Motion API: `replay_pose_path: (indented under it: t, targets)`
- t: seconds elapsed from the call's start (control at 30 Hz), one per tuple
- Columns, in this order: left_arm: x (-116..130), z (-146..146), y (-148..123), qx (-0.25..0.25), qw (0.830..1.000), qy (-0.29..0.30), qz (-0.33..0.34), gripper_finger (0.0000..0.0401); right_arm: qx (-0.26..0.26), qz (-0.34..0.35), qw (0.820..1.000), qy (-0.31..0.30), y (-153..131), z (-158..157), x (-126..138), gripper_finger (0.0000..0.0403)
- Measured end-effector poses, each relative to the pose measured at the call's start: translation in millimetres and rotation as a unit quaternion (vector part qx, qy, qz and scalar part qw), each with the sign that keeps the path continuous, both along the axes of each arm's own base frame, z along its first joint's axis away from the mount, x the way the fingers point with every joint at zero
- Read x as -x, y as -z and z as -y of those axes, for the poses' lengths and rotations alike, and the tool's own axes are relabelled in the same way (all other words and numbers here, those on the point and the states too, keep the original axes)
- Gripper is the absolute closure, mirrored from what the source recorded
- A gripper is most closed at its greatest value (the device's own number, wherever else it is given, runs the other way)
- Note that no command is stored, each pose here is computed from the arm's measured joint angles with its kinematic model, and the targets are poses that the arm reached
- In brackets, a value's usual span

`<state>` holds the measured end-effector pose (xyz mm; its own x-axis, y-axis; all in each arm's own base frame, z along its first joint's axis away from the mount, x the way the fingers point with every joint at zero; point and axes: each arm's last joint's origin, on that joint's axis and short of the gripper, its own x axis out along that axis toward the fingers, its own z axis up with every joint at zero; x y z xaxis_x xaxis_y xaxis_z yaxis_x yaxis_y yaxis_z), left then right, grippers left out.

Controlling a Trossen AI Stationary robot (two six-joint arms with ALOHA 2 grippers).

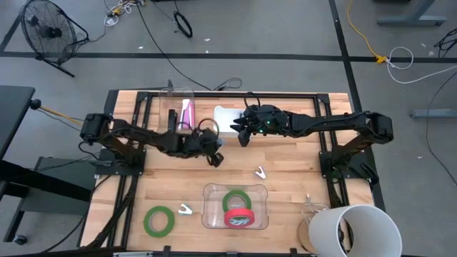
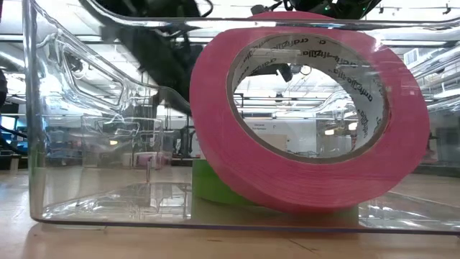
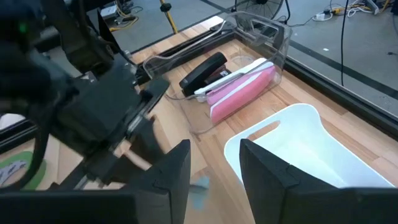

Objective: Pick and place Stapler, Stapler remover, tape
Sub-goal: Put the blue staple remover into the white bin, then put the purple staple remover into the white bin

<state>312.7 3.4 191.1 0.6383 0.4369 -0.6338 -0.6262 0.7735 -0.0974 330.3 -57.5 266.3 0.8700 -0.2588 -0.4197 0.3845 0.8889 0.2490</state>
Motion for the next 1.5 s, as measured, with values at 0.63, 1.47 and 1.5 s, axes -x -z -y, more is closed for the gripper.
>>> replay_pose_path:
  t: [0.63, 1.47, 1.5]
  targets:
    - [-1.4, -117.5, -55.3, 0.026, 0.999, -0.041, 0.004, 0.0355, 0.012, -0.005, 1.000, -0.018, 0.3, -8.4, -1.2, 0.0264]
    - [-4.9, -115.0, -57.3, 0.044, 0.998, -0.020, 0.028, 0.0310, -0.009, -0.035, 0.998, -0.047, 6.1, -11.0, 1.1, 0.0264]
    - [-5.3, -114.1, -57.2, 0.052, 0.998, -0.007, 0.029, 0.0310, -0.018, -0.046, 0.997, -0.060, 8.2, -12.5, 2.3, 0.0264]
